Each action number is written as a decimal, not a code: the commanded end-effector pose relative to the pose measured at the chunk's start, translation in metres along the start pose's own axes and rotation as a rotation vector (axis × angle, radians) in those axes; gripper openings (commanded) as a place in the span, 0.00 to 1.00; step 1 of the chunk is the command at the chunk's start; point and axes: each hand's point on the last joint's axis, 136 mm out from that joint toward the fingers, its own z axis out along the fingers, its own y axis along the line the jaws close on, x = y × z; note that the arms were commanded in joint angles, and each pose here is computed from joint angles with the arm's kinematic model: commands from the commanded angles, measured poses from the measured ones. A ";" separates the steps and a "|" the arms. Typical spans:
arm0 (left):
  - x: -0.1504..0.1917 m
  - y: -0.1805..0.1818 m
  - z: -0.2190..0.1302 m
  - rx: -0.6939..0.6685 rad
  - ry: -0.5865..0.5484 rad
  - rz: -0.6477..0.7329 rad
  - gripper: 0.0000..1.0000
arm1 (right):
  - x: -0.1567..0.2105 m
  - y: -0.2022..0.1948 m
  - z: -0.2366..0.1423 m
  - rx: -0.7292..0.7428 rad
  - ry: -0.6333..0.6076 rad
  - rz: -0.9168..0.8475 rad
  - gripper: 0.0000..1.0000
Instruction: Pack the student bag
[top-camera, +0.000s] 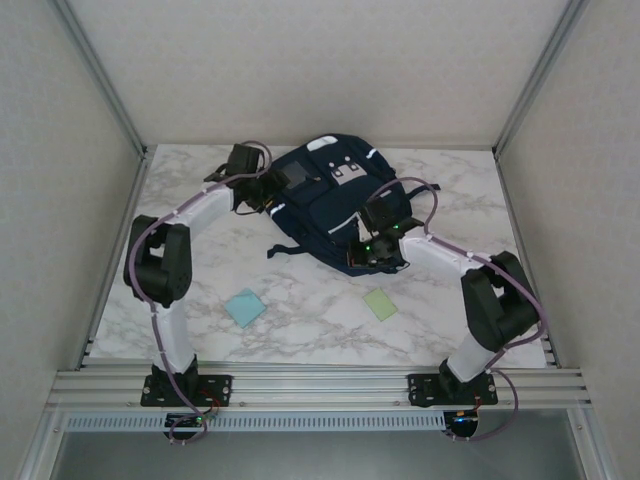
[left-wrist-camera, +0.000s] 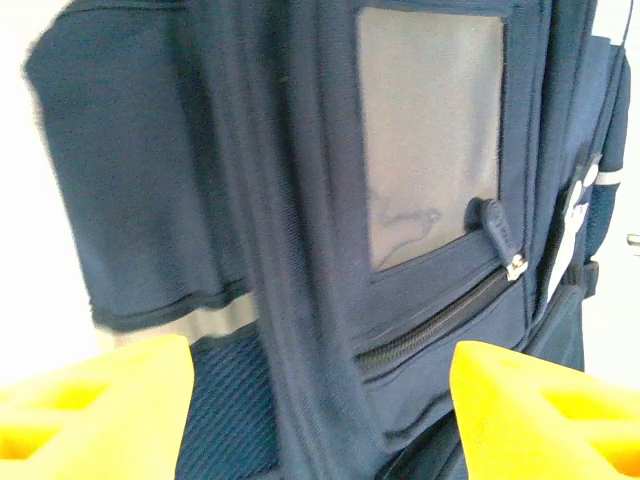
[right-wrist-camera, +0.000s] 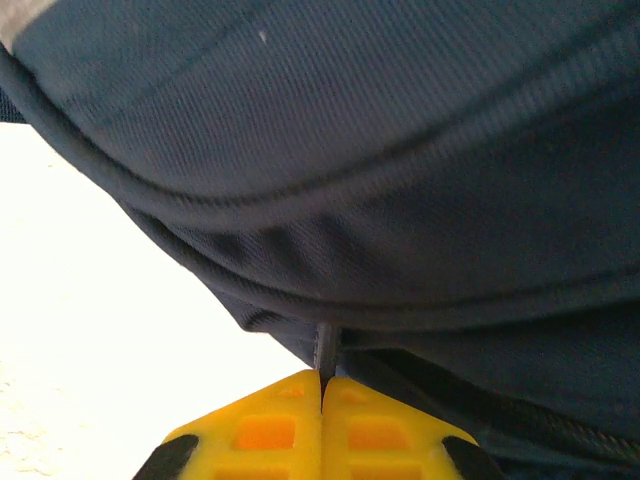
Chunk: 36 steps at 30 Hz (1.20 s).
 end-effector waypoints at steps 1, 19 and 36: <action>0.014 0.000 -0.036 0.039 -0.002 -0.047 0.71 | -0.020 0.027 -0.002 -0.109 -0.022 -0.045 0.00; 0.125 -0.033 0.009 0.079 0.098 -0.046 0.51 | -0.018 0.003 0.005 0.039 -0.009 -0.058 0.00; 0.133 -0.007 0.011 -0.007 0.107 -0.019 0.40 | -0.032 0.004 0.031 0.073 -0.031 0.003 0.27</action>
